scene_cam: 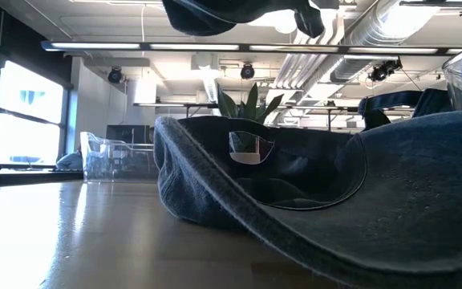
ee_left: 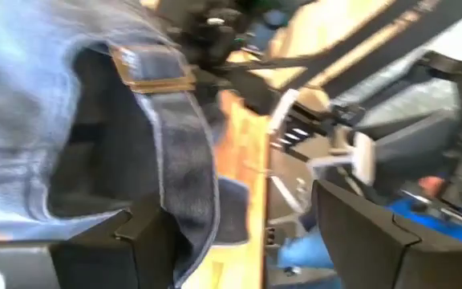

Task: Pick & Place hat
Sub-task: Put the left blue cap into the top transparent bin

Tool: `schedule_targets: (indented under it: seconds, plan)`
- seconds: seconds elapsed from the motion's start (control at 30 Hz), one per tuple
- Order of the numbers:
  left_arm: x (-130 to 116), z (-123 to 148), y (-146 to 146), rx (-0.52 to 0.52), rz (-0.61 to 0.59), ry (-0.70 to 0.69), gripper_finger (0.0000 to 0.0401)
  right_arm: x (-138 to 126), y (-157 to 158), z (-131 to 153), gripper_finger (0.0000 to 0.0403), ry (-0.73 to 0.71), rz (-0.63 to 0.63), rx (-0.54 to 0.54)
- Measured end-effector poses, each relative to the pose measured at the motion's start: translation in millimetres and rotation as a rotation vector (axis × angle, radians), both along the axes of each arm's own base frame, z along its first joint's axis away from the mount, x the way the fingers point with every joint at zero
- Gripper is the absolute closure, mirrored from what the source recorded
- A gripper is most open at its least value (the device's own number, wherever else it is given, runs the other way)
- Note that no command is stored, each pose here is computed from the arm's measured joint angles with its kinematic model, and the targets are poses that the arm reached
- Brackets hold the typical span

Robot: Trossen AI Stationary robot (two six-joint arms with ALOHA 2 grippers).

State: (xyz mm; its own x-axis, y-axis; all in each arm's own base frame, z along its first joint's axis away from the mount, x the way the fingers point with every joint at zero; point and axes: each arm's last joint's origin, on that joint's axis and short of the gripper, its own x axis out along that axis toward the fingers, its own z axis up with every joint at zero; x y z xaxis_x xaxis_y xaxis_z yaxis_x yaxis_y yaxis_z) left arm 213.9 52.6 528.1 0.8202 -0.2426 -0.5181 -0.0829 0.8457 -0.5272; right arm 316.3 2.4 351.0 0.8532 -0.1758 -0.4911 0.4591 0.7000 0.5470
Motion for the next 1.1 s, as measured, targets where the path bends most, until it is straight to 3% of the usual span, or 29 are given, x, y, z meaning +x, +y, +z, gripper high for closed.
schedule_targets:
  seconds: [0.13,0.4,0.6,0.73,0.93,1.1]
  plan:
    - [-4,-5,2,0.141,0.047,0.06,0.0138,1,1,1,0.0396,-0.009,0.039,-0.027]
    - [14,-17,15,0.433,0.128,0.167,0.0136,2,2,2,0.0391,-0.015,0.09,-0.046]
    - [16,-17,14,0.489,0.003,0.129,0.012,2,2,2,0.0396,-0.015,0.092,-0.047]
    - [6,-10,12,0.548,0.05,0.116,0.0117,2,2,2,0.0389,-0.016,0.088,-0.04]
    - [-29,14,0,0.619,-0.004,-0.067,0.0121,2,2,2,0.0395,-0.016,0.087,-0.039]
    - [-42,24,-4,0.595,0.081,-0.121,0.0123,2,2,2,0.0387,-0.017,0.083,-0.04]
